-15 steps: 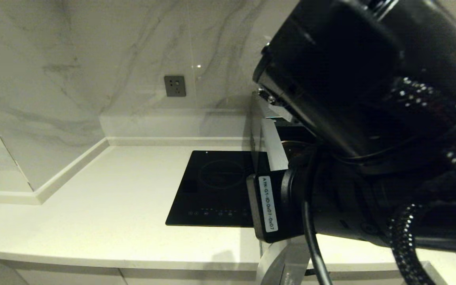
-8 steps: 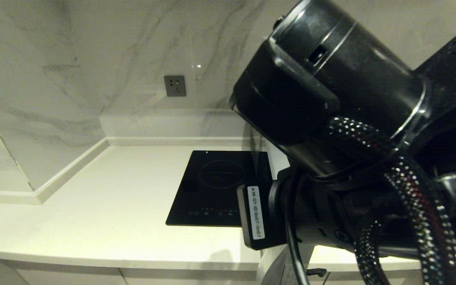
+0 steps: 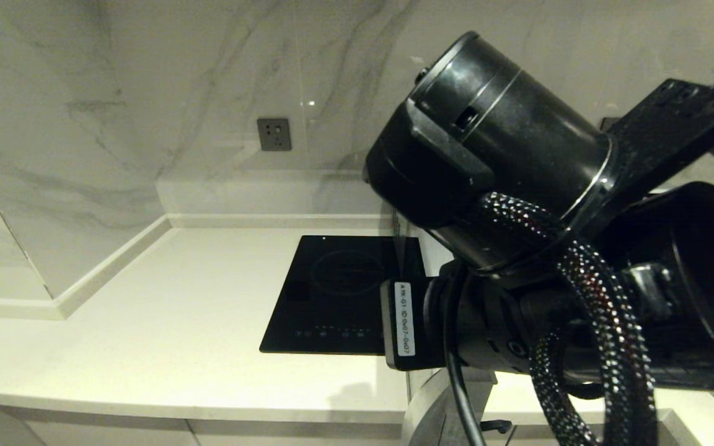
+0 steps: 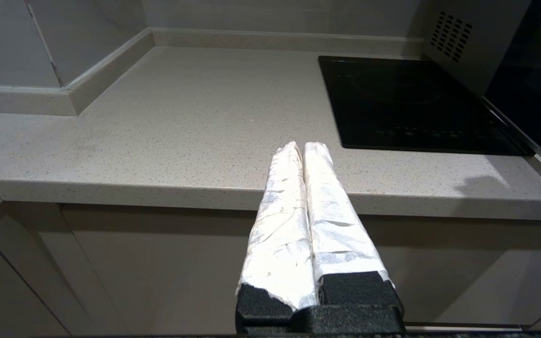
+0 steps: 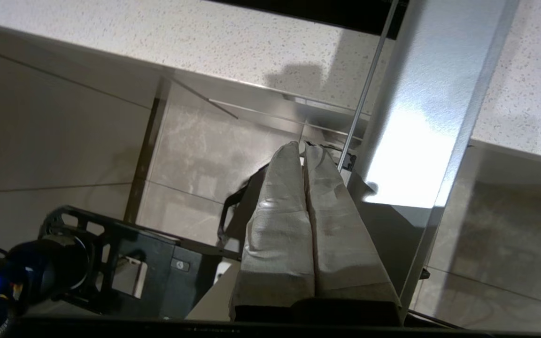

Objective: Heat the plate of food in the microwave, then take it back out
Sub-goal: Close the microwave oven

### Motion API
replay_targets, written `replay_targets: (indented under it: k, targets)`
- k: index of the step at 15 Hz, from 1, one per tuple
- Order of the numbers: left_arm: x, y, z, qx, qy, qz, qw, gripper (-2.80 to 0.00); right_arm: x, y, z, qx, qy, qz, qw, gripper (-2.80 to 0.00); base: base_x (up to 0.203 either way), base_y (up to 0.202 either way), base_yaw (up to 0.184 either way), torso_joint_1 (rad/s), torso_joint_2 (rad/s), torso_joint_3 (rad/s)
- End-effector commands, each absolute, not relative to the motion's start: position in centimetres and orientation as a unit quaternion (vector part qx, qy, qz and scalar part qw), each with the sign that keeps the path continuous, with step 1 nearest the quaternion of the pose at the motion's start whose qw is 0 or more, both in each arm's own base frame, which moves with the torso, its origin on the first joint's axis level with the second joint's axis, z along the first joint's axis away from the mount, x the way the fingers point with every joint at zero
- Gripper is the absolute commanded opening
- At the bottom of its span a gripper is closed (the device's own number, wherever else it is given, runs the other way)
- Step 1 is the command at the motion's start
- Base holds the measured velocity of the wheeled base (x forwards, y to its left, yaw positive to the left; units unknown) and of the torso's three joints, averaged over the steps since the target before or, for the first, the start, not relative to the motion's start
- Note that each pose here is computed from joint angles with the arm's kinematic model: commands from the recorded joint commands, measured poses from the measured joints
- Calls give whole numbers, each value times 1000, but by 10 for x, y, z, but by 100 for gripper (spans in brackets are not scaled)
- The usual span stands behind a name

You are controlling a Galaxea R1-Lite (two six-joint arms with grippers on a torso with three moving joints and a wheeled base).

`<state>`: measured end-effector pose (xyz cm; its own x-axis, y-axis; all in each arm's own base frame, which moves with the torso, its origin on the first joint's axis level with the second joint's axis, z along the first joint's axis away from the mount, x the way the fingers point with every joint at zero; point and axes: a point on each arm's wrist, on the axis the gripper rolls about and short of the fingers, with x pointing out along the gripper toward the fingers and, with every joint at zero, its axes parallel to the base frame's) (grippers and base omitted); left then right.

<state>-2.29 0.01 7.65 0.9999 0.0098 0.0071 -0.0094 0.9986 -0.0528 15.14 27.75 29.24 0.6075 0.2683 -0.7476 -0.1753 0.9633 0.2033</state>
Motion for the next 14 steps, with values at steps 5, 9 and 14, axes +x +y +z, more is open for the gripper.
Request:
replay_targets:
  k: [5, 9, 14]
  targets:
    - [-23, 0, 77, -27, -4, 5, 1000, -280, 161, 266, 288, 77, 434, 82, 894, -280, 0, 0, 0, 0, 0, 0]
    - [-23, 0, 77, -27, -4, 5, 1000, -280, 167, 261, 288, 103, 429, 52, 896, -280, 0, 0, 0, 0, 0, 0]
    - [-23, 0, 77, -27, -4, 5, 1000, -280, 191, 243, 278, 126, 416, -28, 900, -280, 0, 0, 0, 0, 0, 0]
